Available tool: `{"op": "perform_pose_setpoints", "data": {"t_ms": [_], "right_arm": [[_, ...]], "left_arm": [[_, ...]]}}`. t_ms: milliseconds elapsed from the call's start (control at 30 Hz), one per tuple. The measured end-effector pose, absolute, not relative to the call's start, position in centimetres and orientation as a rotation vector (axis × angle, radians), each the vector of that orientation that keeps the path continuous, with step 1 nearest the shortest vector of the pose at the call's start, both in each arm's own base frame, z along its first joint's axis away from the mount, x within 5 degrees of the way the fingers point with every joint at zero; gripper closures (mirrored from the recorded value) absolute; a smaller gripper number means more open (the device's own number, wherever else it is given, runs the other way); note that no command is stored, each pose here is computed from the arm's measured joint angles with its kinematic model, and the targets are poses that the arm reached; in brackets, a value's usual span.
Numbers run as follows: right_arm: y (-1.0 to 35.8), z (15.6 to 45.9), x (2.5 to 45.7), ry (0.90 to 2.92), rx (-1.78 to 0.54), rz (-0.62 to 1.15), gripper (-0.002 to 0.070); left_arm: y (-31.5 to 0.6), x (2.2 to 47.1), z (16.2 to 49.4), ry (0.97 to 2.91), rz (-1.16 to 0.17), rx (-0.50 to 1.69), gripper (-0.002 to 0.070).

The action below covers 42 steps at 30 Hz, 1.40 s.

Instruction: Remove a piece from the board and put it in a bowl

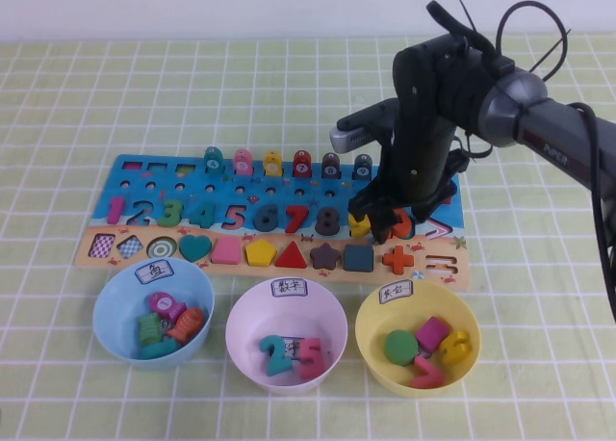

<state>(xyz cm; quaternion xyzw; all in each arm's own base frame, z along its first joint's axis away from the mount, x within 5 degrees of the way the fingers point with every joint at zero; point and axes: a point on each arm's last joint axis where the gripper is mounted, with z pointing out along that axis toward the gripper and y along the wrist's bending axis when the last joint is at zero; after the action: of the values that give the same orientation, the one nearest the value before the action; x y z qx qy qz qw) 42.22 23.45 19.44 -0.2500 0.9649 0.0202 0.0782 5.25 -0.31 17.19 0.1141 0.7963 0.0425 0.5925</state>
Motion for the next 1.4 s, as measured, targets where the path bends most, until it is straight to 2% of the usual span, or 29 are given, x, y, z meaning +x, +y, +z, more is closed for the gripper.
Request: {"op": "perform_pose_setpoints", "data": {"t_ms": [267, 467, 867, 1067, 1200, 1400], "right_arm": [[23.6, 19.0, 42.2, 2.901, -0.747, 0.074, 0.0218], [23.6, 19.0, 42.2, 2.901, -0.747, 0.074, 0.0335], [23.4, 19.5, 42.5, 2.886, -0.702, 0.030, 0.0344], [23.1, 23.3, 41.9, 2.812, -0.677, 0.058, 0.0344], [23.1, 27.1, 40.7, 2.747, -0.672, 0.175, 0.0344], [24.8, 32.5, 35.4, 2.612, -0.877, 0.297, 0.0345]], "left_arm": [[-0.3, 5.2, 17.2, 1.852, 0.099, 0.265, 0.0680], [-0.3, 5.2, 17.2, 1.852, 0.099, 0.265, 0.0680], [-0.3, 5.2, 17.2, 1.852, 0.099, 0.265, 0.0680], [-0.3, 5.2, 17.2, 1.852, 0.099, 0.265, 0.0680], [-0.3, 5.2, 17.2, 1.852, 0.099, 0.265, 0.0680], [-0.3, 5.2, 17.2, 1.852, 0.099, 0.265, 0.0680]]}}
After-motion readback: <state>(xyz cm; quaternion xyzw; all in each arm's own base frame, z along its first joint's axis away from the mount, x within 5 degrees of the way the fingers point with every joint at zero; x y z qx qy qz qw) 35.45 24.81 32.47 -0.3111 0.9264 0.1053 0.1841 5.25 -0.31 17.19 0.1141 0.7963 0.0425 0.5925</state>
